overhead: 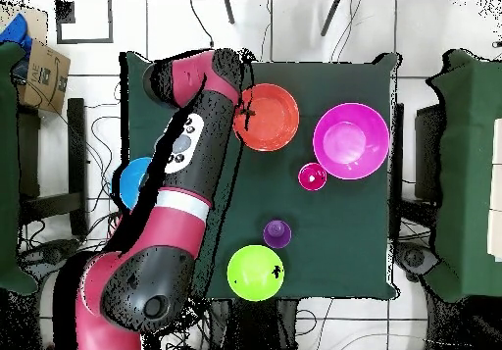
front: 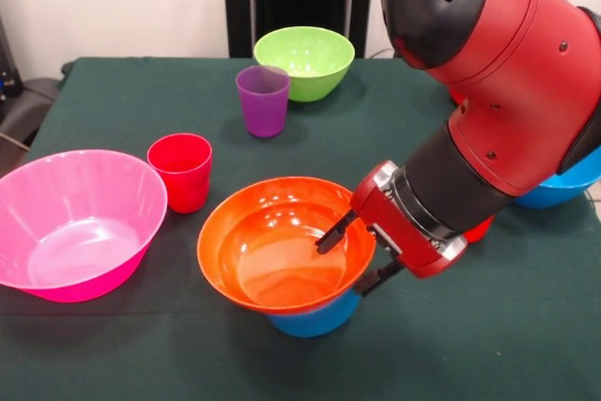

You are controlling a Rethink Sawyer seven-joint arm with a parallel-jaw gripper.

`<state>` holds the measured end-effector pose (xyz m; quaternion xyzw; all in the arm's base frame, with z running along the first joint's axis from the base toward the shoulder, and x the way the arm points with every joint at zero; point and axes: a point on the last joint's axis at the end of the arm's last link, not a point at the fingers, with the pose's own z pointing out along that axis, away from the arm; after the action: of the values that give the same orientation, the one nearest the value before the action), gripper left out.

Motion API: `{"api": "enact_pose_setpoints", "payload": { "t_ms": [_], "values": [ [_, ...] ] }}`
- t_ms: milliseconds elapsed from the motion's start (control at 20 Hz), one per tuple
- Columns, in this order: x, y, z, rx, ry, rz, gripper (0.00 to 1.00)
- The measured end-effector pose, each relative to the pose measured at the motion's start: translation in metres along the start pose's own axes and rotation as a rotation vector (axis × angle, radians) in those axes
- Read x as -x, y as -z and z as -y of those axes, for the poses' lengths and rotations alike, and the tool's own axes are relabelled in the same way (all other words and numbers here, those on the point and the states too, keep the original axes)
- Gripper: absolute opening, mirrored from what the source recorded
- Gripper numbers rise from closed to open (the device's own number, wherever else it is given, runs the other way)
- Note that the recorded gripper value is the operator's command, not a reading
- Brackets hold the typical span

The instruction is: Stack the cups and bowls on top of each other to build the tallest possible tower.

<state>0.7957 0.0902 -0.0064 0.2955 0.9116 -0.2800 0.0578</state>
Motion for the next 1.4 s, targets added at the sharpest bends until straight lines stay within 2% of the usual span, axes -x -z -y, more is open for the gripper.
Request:
{"api": "enact_pose_setpoints", "payload": {
  "t_ms": [450,750,1250,1400],
  "values": [
    [-0.011,-0.002,-0.014,0.069,-0.016,-0.069,1.00],
    [-0.012,0.006,-0.021,0.117,-0.033,-0.103,1.00],
    [-0.011,0.019,-0.031,0.167,-0.039,-0.128,1.00],
    [-0.011,0.020,-0.032,0.171,-0.039,-0.127,1.00]
  ]
}}
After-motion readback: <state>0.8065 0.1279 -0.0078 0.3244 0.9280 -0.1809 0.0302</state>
